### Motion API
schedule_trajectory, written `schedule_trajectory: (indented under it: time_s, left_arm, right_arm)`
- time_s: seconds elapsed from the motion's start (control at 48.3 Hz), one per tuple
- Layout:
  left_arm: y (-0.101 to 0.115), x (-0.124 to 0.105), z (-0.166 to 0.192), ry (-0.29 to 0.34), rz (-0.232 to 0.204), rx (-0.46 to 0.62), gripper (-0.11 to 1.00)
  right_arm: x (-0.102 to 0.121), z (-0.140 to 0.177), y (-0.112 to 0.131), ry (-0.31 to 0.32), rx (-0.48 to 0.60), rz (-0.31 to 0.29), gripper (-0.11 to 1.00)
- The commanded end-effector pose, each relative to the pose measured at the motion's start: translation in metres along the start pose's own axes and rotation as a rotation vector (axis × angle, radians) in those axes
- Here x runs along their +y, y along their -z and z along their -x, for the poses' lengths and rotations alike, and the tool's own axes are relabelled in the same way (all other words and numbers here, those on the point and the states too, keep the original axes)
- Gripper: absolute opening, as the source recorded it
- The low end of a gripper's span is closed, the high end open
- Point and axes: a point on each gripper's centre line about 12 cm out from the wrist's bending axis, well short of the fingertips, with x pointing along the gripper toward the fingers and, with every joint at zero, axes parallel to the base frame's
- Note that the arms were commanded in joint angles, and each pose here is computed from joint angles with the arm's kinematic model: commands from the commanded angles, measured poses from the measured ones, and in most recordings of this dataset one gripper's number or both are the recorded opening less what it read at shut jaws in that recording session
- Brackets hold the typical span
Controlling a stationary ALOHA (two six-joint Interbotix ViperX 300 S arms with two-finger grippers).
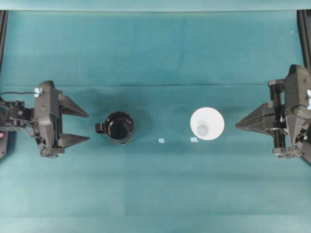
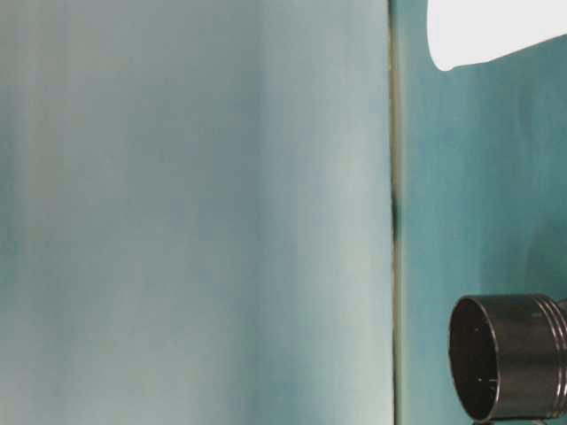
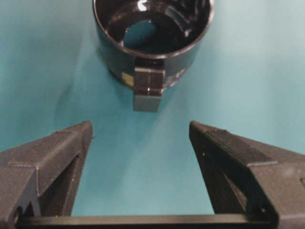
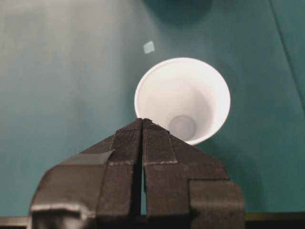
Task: Put the paper cup into the moved cup holder.
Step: 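Move the open left gripper toward the black cup holder's handle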
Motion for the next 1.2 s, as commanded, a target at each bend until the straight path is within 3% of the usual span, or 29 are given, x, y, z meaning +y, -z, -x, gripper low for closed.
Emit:
schedule_trajectory:
  time_s: [0.0, 0.974, 1.181]
  left_arm:
    - [-0.005, -0.001, -0.007, 0.006, -0.003, -0.029, 0.86]
    - [-0.016, -0.002, -0.026, 0.014, -0.001, -0.094, 0.86]
    - [-0.017, -0.002, -0.026, 0.014, -0.001, -0.096, 0.77]
  right_arm:
    - [0.002, 0.002, -0.01, -0.004, -0.026, -0.03, 0.02]
    - [0.001, 0.002, -0.01, -0.004, -0.023, -0.037, 0.01]
    - [0.001, 0.002, -0.01, -0.004, -0.023, -0.037, 0.01]
